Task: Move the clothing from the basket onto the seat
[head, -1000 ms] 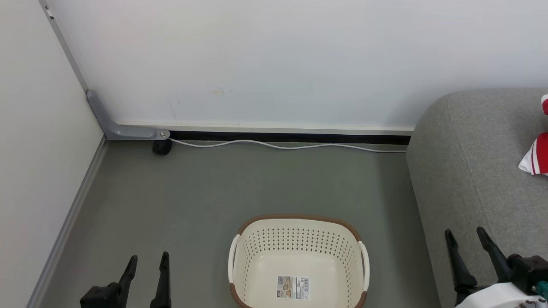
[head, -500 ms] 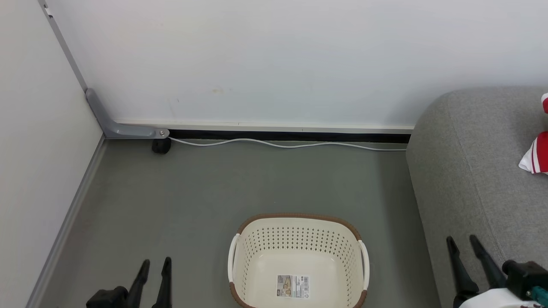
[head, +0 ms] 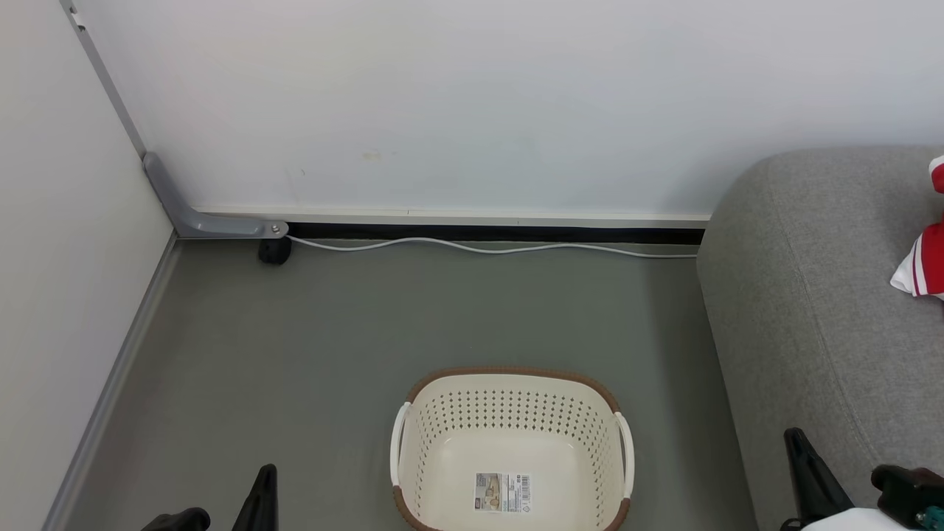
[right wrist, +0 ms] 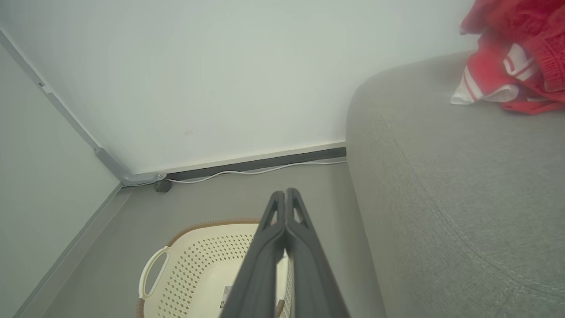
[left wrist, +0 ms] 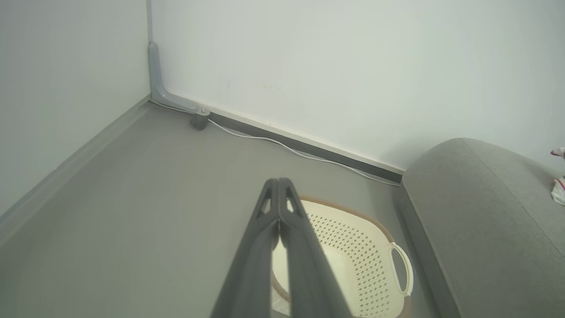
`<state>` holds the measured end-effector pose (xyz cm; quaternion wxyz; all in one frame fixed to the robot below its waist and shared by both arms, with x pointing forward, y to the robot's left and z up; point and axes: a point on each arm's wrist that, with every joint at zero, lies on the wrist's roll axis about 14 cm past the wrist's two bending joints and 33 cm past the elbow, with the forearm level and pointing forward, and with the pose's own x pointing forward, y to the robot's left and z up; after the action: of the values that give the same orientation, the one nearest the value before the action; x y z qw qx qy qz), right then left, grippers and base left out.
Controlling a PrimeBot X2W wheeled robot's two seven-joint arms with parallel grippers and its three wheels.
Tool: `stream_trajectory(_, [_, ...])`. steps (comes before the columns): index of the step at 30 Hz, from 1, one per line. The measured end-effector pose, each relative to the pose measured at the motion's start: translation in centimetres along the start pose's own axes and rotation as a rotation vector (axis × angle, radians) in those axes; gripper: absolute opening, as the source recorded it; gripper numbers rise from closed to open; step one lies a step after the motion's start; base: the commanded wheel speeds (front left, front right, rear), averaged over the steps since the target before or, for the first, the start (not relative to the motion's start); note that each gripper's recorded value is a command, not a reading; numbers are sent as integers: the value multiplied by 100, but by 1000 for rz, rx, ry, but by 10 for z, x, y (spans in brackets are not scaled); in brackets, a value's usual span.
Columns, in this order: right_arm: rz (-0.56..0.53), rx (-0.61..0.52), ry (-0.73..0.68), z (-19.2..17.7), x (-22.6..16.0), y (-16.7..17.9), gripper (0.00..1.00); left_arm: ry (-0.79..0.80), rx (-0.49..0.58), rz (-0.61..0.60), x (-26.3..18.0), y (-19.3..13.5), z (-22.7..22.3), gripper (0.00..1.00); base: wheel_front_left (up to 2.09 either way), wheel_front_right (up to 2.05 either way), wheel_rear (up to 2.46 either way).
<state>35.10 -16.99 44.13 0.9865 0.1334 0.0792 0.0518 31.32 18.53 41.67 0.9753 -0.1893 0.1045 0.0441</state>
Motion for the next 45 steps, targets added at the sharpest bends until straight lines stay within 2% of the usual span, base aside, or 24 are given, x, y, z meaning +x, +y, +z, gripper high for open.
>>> stream_trajectory(28, [-89,330,-15,7,2,-15,0,9,-298,29,10,2,9,0,0,0,0])
stream_trajectory(45, [-108,515,-41,16,6,-18,0,12,-468,33,17,1,15,0,0,0,0])
